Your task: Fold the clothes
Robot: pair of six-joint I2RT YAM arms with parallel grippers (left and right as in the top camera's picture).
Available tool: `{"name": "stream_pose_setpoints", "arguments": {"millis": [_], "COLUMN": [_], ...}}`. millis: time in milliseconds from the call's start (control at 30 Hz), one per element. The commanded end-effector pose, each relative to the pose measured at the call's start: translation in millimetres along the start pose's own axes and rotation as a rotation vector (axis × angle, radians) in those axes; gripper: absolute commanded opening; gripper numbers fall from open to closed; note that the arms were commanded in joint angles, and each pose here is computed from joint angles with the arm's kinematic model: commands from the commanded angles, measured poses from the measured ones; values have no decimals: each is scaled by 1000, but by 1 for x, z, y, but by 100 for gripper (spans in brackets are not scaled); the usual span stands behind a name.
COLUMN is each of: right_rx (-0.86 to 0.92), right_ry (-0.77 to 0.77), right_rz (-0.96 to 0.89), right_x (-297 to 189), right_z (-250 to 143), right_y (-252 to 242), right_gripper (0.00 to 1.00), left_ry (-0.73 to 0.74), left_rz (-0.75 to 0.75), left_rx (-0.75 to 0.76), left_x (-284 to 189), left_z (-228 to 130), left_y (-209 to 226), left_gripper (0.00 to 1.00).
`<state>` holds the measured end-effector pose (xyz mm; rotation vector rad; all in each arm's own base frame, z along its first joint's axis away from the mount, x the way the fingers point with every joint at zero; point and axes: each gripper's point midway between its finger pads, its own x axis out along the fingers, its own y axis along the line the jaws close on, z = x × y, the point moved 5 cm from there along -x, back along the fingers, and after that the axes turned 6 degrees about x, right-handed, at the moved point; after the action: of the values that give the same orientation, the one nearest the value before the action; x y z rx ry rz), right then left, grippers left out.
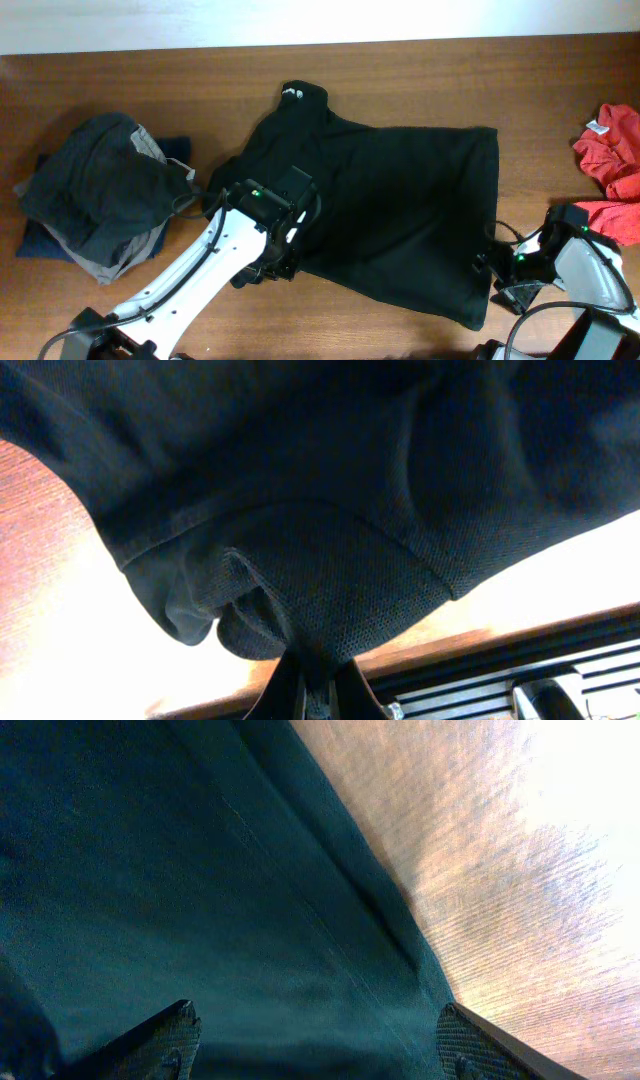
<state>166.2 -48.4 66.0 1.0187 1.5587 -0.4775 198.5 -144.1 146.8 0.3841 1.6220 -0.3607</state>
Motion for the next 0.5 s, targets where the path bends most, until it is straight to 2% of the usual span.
{"name": "stream_pose_setpoints", "arguments": {"millis": [0, 400, 467], "right_rx": [35, 109, 105], "right_ry": [57, 132, 121], "right_rz": [-12, -34, -33], "right_x": [10, 38, 38], "right_z": [-14, -39, -37], "right_y": [-7, -27, -26], "right_gripper": [80, 78, 69], "left_ry": [-36, -50, -52], "left_rz": [13, 11, 11], "left_rx": [6, 6, 6], "left_x": [-6, -6, -6], "left_z": [4, 7, 7], "left_y": [3, 3, 3], "left_gripper": [1, 0, 0]}}
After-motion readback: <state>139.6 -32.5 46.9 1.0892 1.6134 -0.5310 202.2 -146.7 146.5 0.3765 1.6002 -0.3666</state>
